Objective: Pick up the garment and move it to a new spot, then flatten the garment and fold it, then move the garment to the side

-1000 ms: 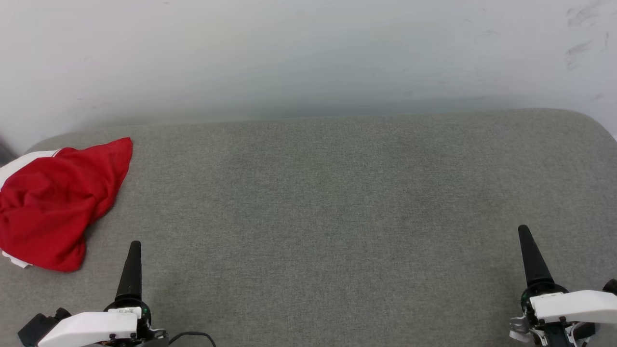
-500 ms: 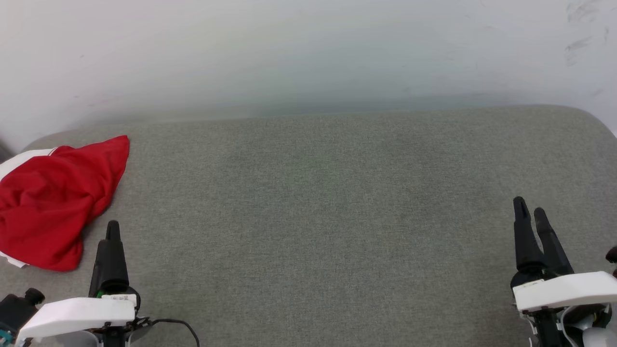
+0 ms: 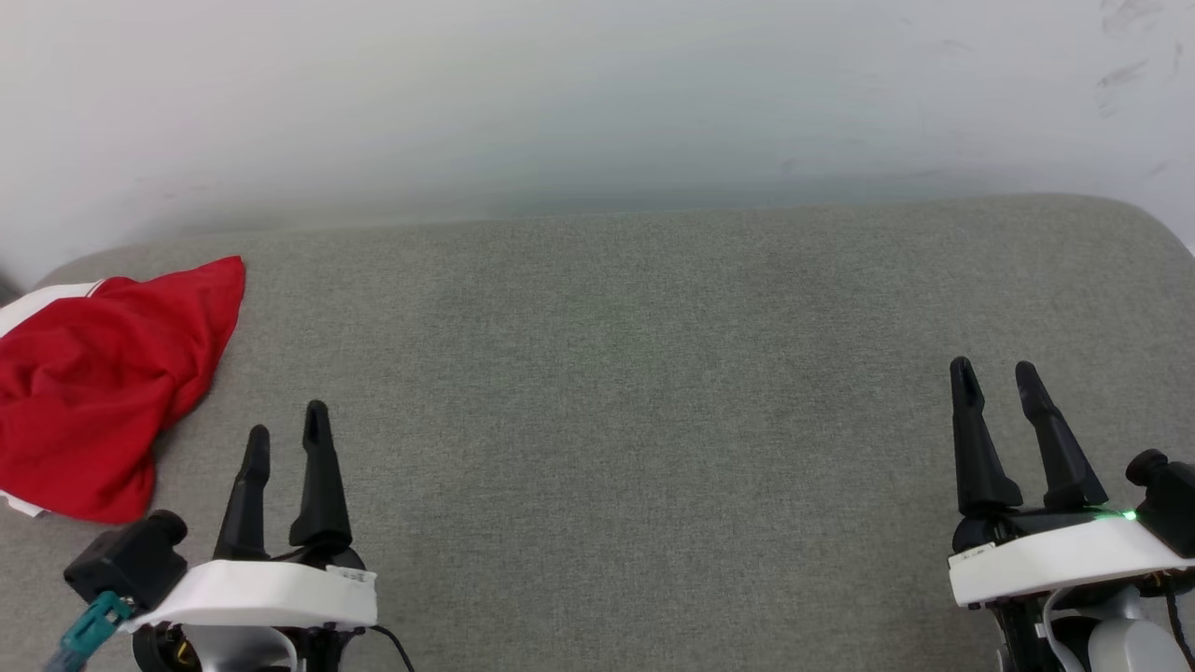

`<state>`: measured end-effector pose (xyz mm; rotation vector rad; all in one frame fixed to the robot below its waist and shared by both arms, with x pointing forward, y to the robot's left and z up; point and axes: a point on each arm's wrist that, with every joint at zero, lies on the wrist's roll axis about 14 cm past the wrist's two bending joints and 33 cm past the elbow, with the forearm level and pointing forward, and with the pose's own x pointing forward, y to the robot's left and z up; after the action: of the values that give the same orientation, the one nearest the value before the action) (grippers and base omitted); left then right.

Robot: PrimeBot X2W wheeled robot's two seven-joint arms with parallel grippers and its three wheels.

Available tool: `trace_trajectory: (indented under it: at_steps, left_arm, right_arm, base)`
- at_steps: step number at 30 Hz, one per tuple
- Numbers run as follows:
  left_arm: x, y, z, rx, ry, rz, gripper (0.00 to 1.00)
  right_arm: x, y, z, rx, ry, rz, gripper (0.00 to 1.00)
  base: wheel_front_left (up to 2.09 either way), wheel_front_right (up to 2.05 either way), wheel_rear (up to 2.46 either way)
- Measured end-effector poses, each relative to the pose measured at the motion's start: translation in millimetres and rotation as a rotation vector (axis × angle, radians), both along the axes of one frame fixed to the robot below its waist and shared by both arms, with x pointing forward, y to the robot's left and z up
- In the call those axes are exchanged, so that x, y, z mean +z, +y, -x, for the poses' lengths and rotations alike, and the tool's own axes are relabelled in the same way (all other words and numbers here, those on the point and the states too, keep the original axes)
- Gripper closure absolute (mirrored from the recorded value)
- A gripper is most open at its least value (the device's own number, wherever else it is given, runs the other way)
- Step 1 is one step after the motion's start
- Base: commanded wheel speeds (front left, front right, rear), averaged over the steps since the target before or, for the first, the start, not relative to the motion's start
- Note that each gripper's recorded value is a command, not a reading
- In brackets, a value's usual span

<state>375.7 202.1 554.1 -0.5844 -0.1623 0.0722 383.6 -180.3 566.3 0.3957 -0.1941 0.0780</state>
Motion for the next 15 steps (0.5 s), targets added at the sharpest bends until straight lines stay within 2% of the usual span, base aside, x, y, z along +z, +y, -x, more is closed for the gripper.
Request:
trace_trajectory:
  at_steps: [4, 15]
  left_arm:
    - [1.4, -15.4, -0.2, -0.014, 0.008, -0.115, 0.00]
    - [-3.6, -38.5, 4.1, -0.037, 0.033, -0.332, 0.00]
  right_arm:
    - [4.0, 5.0, 0.5, 0.003, -0.018, 0.080, 0.00]
    - [1.4, 10.0, 2.6, -0.007, -0.032, 0.261, 0.00]
  base:
    - [0.00, 0.00, 0.00]
    - [0.00, 0.00, 0.00]
